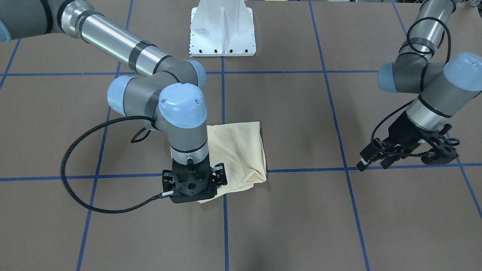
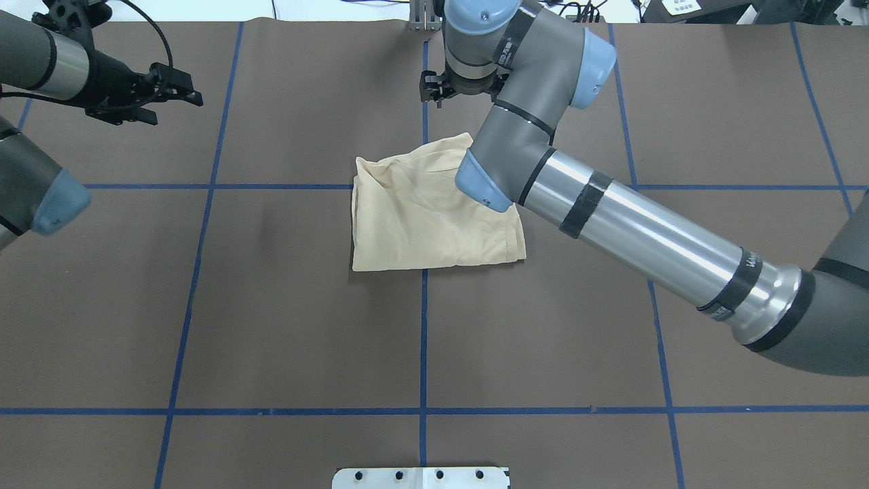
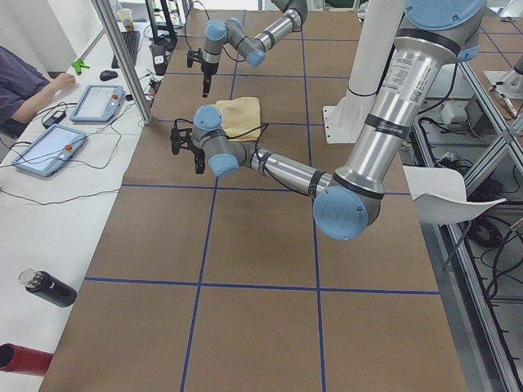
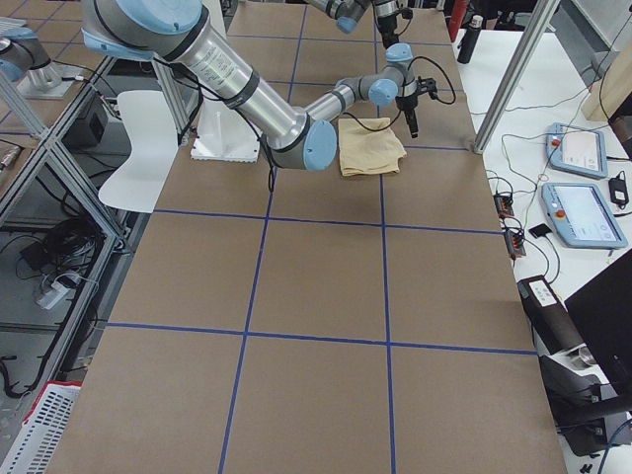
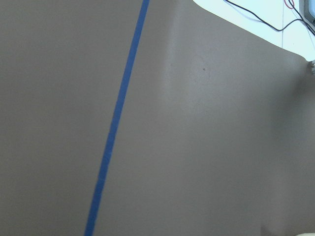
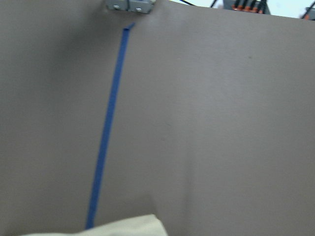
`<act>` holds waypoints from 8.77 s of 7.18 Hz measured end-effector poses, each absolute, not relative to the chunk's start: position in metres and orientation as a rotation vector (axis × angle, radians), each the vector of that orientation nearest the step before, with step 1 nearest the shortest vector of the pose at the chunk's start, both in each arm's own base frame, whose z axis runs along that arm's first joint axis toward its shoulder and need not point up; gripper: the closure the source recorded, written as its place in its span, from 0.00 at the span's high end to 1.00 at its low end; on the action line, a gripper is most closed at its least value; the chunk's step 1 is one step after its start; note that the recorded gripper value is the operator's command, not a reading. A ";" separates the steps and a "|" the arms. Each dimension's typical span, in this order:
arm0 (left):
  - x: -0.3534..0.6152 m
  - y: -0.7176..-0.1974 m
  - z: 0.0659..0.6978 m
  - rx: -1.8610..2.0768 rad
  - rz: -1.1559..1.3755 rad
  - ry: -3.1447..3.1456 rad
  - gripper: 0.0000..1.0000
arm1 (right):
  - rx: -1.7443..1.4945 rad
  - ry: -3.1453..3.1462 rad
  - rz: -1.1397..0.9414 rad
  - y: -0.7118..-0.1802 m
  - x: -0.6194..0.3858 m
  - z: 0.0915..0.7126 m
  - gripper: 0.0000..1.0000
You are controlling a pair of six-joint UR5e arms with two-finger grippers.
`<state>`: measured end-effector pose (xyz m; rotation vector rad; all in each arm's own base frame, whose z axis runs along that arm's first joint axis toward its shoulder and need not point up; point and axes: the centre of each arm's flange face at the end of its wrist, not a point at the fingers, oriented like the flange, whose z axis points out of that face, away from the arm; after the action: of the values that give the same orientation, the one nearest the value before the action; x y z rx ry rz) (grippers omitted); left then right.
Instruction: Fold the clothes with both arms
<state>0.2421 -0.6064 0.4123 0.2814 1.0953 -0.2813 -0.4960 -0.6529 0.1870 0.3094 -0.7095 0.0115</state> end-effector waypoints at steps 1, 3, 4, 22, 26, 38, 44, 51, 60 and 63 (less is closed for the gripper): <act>0.211 -0.605 0.432 0.350 -0.217 1.051 0.99 | 0.270 -0.670 -0.003 -0.652 -0.455 0.206 1.00; 0.144 -0.598 0.478 0.474 -0.077 0.936 0.99 | 0.201 -0.627 -0.030 -0.652 -0.360 0.263 1.00; 0.111 -0.593 0.502 0.516 -0.022 0.877 0.99 | 0.190 -0.607 -0.072 -0.654 -0.304 0.306 1.00; -0.053 -0.521 0.637 0.158 0.265 0.661 0.99 | 0.003 -0.769 0.016 -0.454 0.063 0.686 1.00; -0.053 -0.505 0.662 0.061 0.226 0.680 0.99 | -0.041 -0.826 0.090 -0.449 0.062 0.684 1.00; -0.050 -0.482 0.634 0.030 0.106 0.737 0.99 | -0.006 -0.768 0.152 -0.452 0.053 0.614 1.00; -0.046 -0.482 0.632 0.007 0.056 0.786 0.99 | -0.020 -0.773 0.158 -0.452 0.052 0.620 1.00; -0.046 -0.483 0.629 0.016 0.066 0.789 0.99 | -0.074 -0.763 0.174 -0.451 0.051 0.651 1.00; -0.046 -0.483 0.628 0.018 0.067 0.788 0.99 | -0.029 -0.771 0.074 -0.452 0.051 0.648 1.00; -0.046 -0.483 0.630 0.015 0.066 0.788 0.99 | -0.029 -0.770 0.074 -0.452 0.051 0.648 1.00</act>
<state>-0.0460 -0.4827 0.6298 0.0152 0.7882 0.0661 0.0506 -0.4520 0.6483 -0.0292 -0.7701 0.0740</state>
